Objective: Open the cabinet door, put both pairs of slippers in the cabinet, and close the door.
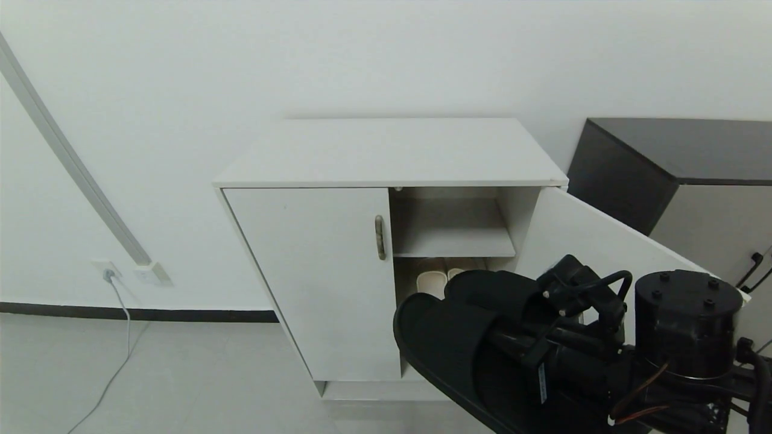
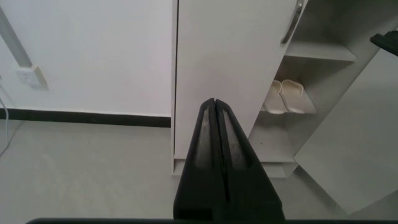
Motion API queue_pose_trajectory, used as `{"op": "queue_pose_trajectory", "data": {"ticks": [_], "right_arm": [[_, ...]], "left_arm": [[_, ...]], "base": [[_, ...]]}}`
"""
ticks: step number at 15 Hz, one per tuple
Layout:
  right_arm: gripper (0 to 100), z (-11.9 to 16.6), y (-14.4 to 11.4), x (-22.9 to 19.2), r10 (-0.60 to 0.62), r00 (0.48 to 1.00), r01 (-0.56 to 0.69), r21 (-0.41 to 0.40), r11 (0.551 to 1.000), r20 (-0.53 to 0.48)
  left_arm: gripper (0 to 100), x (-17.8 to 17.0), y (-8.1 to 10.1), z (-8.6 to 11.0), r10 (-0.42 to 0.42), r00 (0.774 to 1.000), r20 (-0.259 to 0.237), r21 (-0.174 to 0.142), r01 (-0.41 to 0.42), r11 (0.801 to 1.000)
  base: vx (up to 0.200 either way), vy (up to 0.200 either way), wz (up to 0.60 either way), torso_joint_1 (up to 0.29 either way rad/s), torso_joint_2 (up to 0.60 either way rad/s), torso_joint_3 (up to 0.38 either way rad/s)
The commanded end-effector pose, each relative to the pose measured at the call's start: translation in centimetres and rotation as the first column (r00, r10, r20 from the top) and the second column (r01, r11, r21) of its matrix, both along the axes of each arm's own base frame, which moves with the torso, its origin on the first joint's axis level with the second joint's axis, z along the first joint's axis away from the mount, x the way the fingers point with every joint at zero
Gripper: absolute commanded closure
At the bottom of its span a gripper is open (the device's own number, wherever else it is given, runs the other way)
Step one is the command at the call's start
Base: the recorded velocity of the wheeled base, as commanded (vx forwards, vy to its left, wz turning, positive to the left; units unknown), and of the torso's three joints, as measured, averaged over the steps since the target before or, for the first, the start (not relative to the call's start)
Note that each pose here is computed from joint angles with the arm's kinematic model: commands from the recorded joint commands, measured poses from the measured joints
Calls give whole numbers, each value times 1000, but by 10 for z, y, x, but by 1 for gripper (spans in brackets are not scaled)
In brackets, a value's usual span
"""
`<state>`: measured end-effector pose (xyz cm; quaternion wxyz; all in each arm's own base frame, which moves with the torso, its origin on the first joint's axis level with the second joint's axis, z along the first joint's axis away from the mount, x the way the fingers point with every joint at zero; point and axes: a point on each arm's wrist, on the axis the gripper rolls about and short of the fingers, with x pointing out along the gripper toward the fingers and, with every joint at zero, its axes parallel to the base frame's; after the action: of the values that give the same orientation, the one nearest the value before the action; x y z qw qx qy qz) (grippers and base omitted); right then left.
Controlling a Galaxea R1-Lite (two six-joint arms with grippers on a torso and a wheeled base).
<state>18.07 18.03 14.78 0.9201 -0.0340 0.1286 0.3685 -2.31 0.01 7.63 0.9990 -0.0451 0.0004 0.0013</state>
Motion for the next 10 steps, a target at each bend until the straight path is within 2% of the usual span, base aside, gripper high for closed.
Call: {"op": "queue_pose_trajectory", "data": {"ticks": [1,10], "right_arm": [[100,-3,2,0,3,1000,-3,-8,1000,-8],[100,-5,3,1,5,1000,-5,-4,1000,-3]], "left_arm": [[100,0,0,0,1,1000,-1,0,-1,1000],[100,0,0,0,1,1000,-1,0,-1,1000]], "base": [[0,0,0,-183,505,315],[0,0,0,-152,482,324]]}}
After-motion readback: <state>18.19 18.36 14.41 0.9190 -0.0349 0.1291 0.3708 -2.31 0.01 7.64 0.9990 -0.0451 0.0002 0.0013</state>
